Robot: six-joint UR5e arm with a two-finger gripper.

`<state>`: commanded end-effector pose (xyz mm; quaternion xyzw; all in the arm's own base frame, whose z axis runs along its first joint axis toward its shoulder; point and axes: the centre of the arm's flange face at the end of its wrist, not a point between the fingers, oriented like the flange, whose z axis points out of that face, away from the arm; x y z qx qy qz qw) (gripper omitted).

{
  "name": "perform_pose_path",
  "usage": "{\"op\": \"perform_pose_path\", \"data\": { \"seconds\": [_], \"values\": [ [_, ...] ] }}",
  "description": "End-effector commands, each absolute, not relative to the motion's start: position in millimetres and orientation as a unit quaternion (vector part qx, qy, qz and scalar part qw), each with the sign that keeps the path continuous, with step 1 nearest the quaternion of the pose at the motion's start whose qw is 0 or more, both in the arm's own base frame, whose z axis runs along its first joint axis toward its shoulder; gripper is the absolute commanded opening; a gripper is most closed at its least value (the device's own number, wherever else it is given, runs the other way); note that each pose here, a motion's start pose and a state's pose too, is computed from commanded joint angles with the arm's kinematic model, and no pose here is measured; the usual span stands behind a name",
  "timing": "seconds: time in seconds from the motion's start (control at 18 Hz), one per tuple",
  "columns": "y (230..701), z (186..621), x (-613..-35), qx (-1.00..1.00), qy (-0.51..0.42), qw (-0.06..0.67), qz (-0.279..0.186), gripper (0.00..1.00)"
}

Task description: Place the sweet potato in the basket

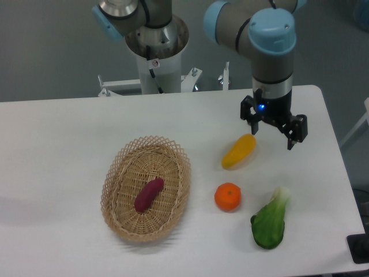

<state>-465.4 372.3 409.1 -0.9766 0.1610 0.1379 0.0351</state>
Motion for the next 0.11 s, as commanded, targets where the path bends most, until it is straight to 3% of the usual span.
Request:
{"op": "perform_pose_path", "data": {
  "seconds": [0.11],
  "values": [
    [372.1, 409.2, -464.7, -0.977, 0.161, 0.036, 0.138, 1.0]
  ]
}}
